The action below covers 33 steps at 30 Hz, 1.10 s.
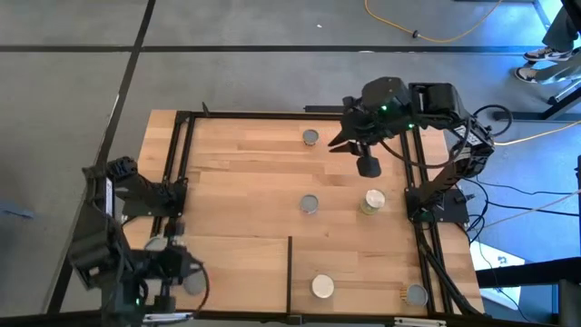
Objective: Pick and place cans onto a shelf
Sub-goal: Put the canned spicy black beans on the shelf
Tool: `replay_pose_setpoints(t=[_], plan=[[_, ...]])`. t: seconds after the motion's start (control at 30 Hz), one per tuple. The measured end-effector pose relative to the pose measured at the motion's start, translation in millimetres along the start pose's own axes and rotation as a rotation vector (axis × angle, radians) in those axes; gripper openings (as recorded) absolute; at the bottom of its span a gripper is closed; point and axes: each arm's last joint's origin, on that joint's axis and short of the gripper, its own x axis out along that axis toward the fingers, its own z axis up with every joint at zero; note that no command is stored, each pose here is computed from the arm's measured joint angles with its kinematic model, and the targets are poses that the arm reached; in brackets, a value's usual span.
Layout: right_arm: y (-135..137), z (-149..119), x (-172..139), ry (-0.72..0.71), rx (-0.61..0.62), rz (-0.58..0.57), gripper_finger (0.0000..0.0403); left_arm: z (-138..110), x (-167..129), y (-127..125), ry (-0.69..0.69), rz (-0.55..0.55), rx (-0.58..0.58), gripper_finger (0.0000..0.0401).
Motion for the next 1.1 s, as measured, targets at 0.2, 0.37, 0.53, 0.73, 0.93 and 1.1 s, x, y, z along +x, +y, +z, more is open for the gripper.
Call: replay_pose_setpoints(t=[0.2, 0.37, 0.53, 0.73, 0.93, 1.1], plan=[[6, -13, -1, 0.134, 0.027, 0.049, 0.0064, 17, -8, 27, -0.082, 0.041, 0.048, 0.0037], [13, -12, 0, 0.126, 0.035, 0.114, 0.0064, 29, -11, 50, -0.107, 0.070, 0.051, 0.0037], [28, -9, 0, 0.104, 0.024, 0.244, 0.0064, 41, -11, 70, -0.131, 0.127, 0.098, 0.0037], [59, -6, -13, 0.056, 0.000, 0.504, 0.0064, 51, -12, 91, -0.154, 0.208, 0.212, 0.0037], [89, -14, -35, 0.094, 0.080, 0.592, 0.0064, 57, -18, 113, -0.157, 0.256, 0.278, 0.0037], [110, -28, -47, 0.191, 0.225, 0.576, 0.0064, 63, -16, 127, -0.138, 0.303, 0.316, 0.0037]])
